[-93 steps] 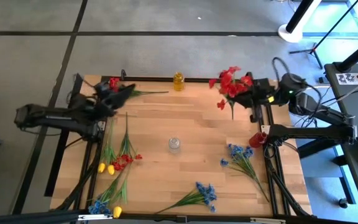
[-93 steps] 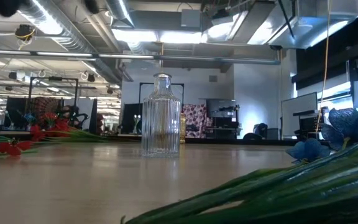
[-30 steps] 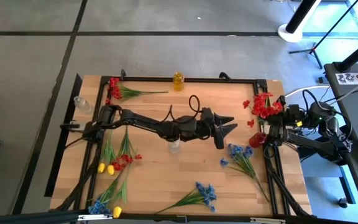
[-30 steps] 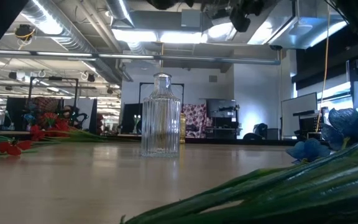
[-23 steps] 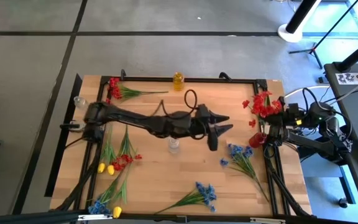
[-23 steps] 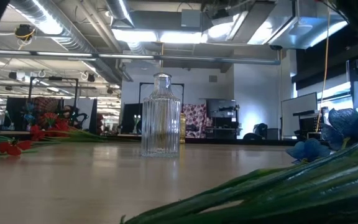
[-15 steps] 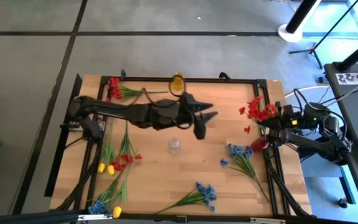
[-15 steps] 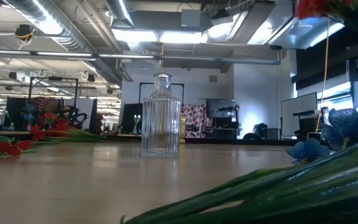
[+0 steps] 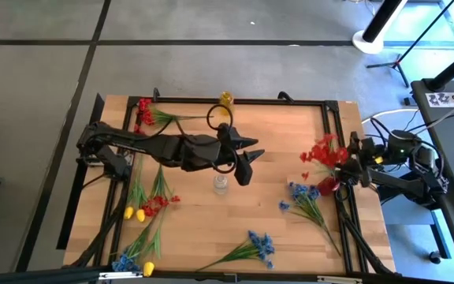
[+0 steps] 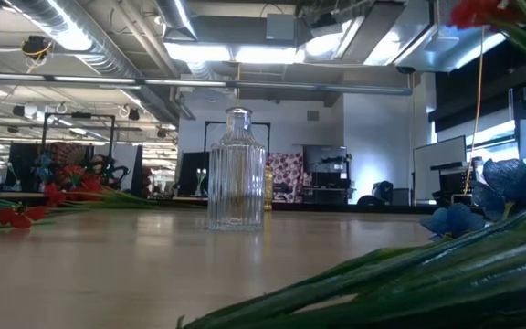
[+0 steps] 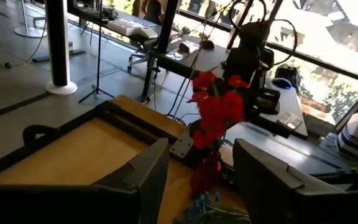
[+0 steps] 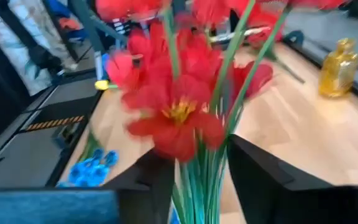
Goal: Sort flowers into vase by color
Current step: Put the top right red flowers into the red vase, then put the top red flowers into the red vase
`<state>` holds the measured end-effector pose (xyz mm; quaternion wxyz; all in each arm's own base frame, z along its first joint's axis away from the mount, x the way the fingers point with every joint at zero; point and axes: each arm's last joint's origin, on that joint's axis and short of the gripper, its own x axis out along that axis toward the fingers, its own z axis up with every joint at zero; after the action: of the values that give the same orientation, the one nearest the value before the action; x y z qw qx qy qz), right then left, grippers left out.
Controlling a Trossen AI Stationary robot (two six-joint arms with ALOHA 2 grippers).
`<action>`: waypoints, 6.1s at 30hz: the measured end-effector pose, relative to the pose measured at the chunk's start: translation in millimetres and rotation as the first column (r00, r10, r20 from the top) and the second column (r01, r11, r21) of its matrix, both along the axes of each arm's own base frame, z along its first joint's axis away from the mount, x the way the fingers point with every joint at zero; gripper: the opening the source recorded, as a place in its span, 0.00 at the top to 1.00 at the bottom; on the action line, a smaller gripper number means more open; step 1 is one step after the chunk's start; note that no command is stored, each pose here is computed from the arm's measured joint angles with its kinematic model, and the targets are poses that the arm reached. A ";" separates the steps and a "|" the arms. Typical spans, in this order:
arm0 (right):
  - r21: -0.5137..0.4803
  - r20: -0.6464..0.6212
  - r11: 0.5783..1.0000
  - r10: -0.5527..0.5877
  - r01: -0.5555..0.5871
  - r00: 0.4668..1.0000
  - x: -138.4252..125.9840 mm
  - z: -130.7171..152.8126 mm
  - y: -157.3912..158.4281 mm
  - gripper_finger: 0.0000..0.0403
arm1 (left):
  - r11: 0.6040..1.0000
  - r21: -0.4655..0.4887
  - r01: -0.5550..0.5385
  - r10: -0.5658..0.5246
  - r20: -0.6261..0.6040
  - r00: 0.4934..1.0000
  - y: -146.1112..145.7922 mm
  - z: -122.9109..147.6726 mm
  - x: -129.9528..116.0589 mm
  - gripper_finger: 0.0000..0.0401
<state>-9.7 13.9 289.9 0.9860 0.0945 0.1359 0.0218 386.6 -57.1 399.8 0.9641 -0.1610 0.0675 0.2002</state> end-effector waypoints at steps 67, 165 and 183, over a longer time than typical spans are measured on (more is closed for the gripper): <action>0.298 0.089 0.883 -0.403 0.361 0.911 -11.5 108.4 -6.0 0.46 | -0.603 -0.633 -0.485 0.766 -0.630 -0.130 258.6 -218.1 -186.0 0.56; 0.175 0.255 0.956 0.187 -0.235 0.949 273.2 101.5 -45.4 0.38 | 0.997 0.051 -0.049 0.026 0.381 0.924 37.5 -24.0 -36.8 0.97; 0.184 0.231 0.973 0.095 -0.139 0.968 272.7 99.7 -47.9 0.33 | 0.998 0.062 0.002 -0.027 0.397 0.917 31.7 -22.2 -37.0 0.97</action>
<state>263.0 -34.0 389.6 0.9775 0.1814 0.0278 0.1041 349.5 -25.3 377.6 0.9636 -0.1685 -0.1346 0.1582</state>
